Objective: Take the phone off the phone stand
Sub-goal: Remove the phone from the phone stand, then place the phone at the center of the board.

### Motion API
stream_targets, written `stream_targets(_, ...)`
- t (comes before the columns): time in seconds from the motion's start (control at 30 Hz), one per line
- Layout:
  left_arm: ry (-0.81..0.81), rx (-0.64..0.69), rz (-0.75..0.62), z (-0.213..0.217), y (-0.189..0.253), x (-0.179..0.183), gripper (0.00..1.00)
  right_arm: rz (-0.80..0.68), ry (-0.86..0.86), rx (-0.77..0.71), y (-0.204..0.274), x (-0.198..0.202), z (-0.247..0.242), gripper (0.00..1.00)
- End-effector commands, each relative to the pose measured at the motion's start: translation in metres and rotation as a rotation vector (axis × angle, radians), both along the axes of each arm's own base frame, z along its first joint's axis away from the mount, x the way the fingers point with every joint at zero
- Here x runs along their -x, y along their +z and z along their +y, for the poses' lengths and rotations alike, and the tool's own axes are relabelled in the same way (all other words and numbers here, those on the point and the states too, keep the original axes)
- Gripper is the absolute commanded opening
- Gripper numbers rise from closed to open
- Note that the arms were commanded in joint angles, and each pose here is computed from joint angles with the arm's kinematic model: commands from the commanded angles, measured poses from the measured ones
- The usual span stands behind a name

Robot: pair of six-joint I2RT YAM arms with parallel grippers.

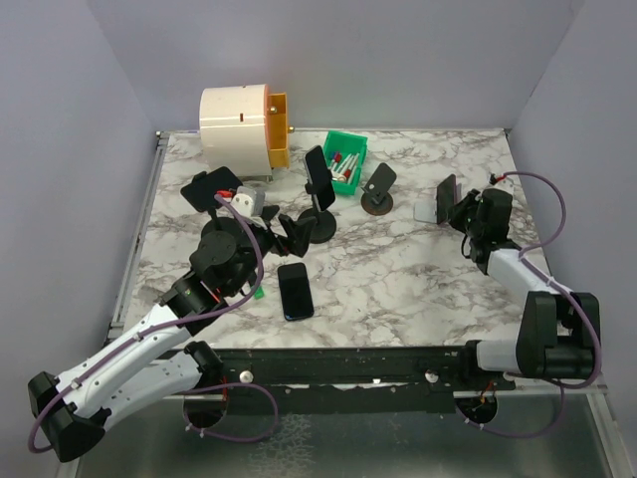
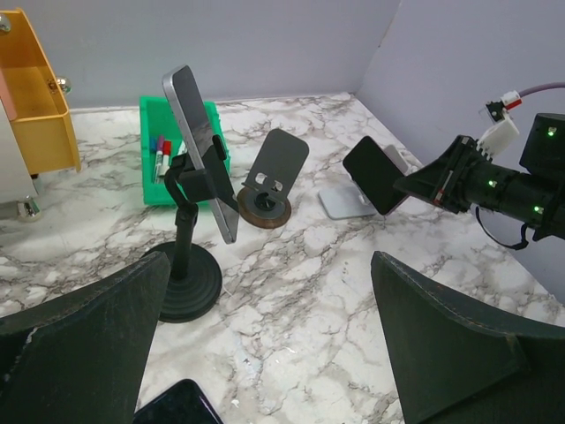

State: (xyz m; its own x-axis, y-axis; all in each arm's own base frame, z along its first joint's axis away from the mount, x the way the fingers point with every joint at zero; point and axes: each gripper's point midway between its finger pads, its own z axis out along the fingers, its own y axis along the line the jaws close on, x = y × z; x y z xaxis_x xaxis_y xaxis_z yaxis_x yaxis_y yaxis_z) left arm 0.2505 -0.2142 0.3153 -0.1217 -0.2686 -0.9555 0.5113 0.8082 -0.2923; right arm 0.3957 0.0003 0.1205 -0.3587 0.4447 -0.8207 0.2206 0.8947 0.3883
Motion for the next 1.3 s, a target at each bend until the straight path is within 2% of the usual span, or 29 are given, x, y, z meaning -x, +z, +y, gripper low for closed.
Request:
stream_targets(0.0, -0.01, 0.0, -0.02, 0.001, 0.005, 0.005, 0.96, -0.027, -0.003, 0.017, 0.015, 0.004, -0.004, 0.0)
stream_targets(0.4, -0.007, -0.002, -0.018, 0.001, 0.004, 0.005, 0.96, -0.127, 0.066, -0.018, 0.071, 0.011, 0.011, 0.0)
stream_targets(0.77, 0.012, -0.003, -0.027, 0.005, 0.006, 0.004, 0.96, -0.282, 0.155, -0.041, 0.161, 0.032, 0.029, 0.0)
stream_targets(1.1, 0.022, 0.054, -0.117, 0.018, 0.029, 0.013, 0.96, -0.541, 0.711, -0.112, 0.254, 0.111, 0.134, 0.0)
stream_targets(1.27, -0.171, 0.188, -0.236, 0.003, 0.063, 0.047, 0.98, -0.68, 0.95, -0.244, 0.285, 0.161, 0.169, 0.0)
